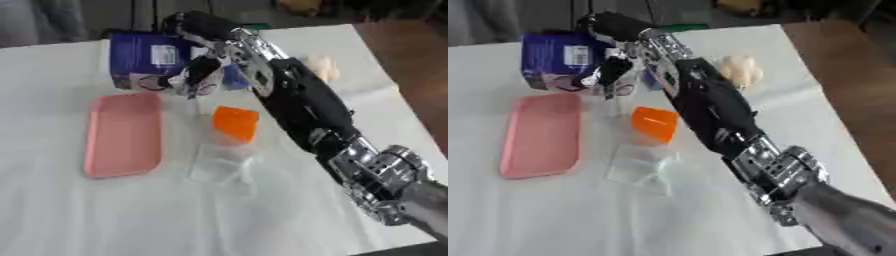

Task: Pick up objects on the table and place them in the box.

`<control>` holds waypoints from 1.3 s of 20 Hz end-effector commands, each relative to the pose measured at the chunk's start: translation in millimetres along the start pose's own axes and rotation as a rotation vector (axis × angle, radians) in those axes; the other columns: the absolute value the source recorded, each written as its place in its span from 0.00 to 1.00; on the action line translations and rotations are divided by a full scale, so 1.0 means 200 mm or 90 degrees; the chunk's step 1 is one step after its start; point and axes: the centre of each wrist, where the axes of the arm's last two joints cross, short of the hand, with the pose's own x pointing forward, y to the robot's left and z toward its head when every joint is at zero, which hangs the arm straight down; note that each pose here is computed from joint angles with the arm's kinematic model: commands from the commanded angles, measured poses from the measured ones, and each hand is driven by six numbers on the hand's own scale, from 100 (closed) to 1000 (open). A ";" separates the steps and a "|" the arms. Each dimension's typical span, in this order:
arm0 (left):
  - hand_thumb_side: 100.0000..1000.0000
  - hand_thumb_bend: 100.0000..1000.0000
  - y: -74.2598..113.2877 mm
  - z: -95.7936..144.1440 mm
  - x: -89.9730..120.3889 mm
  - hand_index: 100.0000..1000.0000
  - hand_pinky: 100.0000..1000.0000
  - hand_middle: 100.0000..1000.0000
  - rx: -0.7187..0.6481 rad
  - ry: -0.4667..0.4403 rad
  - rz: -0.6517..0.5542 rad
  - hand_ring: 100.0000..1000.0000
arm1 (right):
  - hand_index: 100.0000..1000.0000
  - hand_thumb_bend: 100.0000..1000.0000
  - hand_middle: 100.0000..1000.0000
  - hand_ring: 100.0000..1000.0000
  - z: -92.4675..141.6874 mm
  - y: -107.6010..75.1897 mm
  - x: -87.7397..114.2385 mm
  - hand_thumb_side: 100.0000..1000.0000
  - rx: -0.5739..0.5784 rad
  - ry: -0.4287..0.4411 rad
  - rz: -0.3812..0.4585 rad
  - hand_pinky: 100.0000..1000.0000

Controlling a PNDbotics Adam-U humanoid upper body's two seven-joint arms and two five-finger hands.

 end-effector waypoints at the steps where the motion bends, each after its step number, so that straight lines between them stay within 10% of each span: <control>1: 0.87 0.09 0.00 -0.03 0.03 0.82 0.58 0.69 -0.009 -0.017 0.001 0.60 | 0.52 0.01 0.68 0.47 -0.04 -0.07 0.05 0.54 -0.007 -0.041 0.054 0.58; 18: 0.86 0.09 -0.01 -0.03 0.04 0.82 0.58 0.70 -0.015 -0.021 0.006 0.60 | 0.55 0.01 0.70 0.53 -0.07 0.05 0.14 0.56 0.026 -0.149 0.103 0.66; 26: 0.86 0.09 -0.02 -0.04 0.04 0.82 0.58 0.70 -0.020 -0.025 0.010 0.60 | 0.74 0.11 0.73 0.65 -0.09 -0.02 0.19 0.61 -0.002 -0.239 0.146 0.75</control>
